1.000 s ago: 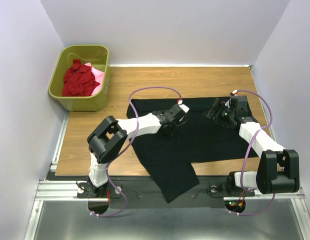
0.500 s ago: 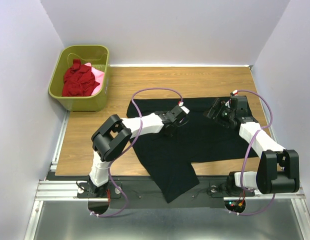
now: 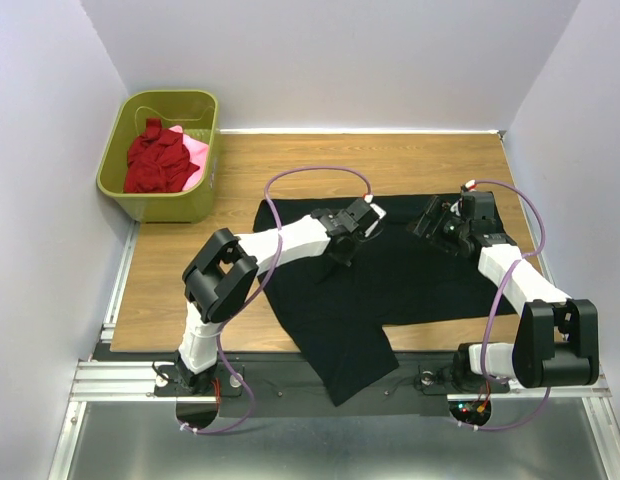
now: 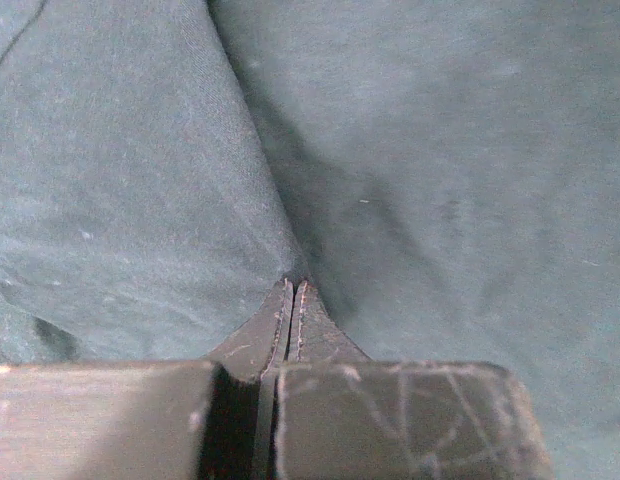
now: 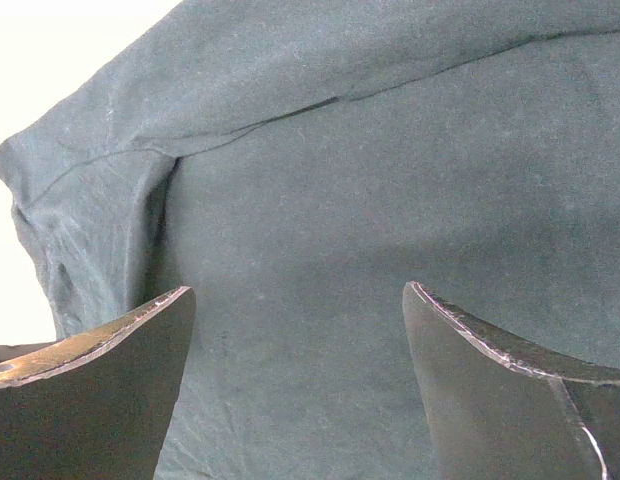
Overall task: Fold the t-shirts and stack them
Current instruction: Fold the tshirt
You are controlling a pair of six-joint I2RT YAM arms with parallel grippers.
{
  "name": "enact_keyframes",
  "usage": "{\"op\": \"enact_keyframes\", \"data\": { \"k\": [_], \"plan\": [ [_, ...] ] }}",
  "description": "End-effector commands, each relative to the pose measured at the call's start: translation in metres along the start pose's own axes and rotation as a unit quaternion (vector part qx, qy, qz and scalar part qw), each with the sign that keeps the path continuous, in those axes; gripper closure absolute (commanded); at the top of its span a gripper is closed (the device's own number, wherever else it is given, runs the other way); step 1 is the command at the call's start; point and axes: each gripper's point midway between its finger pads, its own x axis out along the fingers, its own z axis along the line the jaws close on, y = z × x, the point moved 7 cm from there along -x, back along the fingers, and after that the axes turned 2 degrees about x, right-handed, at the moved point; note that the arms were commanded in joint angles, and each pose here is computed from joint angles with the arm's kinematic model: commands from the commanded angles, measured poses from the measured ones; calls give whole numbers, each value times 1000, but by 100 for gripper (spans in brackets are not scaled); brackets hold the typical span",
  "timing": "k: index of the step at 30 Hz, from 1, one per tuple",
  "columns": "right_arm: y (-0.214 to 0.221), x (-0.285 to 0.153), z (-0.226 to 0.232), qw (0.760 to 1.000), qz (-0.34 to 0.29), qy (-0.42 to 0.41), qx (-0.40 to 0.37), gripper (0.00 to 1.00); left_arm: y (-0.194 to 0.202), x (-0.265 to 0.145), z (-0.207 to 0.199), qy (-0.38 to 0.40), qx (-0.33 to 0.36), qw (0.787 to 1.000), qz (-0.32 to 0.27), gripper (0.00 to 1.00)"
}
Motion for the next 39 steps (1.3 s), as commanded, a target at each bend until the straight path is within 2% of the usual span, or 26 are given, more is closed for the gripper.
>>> {"op": "enact_keyframes", "data": {
  "k": [1,7,12,15,21,27,31,38,39],
  "plan": [
    [-6,-3,7,1000,-16,-18,-5,10,-16,-34,-6,47,-19,999,-3,100],
    [-5,-4,10,999,-7,-32,-10,10,-13,-36,-13,78,-29,997,7,100],
    [-2,0,9,999,9,-37,-12,10,-12,-26,-5,79,-30,996,10,95],
    [1,3,8,999,20,-41,-12,10,-18,-21,12,60,-34,998,-4,87],
    [1,5,7,999,24,-41,-16,10,-40,-11,54,29,-40,998,-33,87],
    [2,8,8,998,36,-50,-25,10,-45,7,89,12,-49,998,-31,87],
    [2,10,13,996,48,-69,-33,10,-46,22,110,-5,-55,998,-28,77],
    [6,16,30,992,62,-92,-57,10,-59,28,149,-57,-99,992,-45,77],
    [8,17,32,992,64,-94,-61,10,-63,26,153,-67,-104,991,-53,73]
  ]
}}
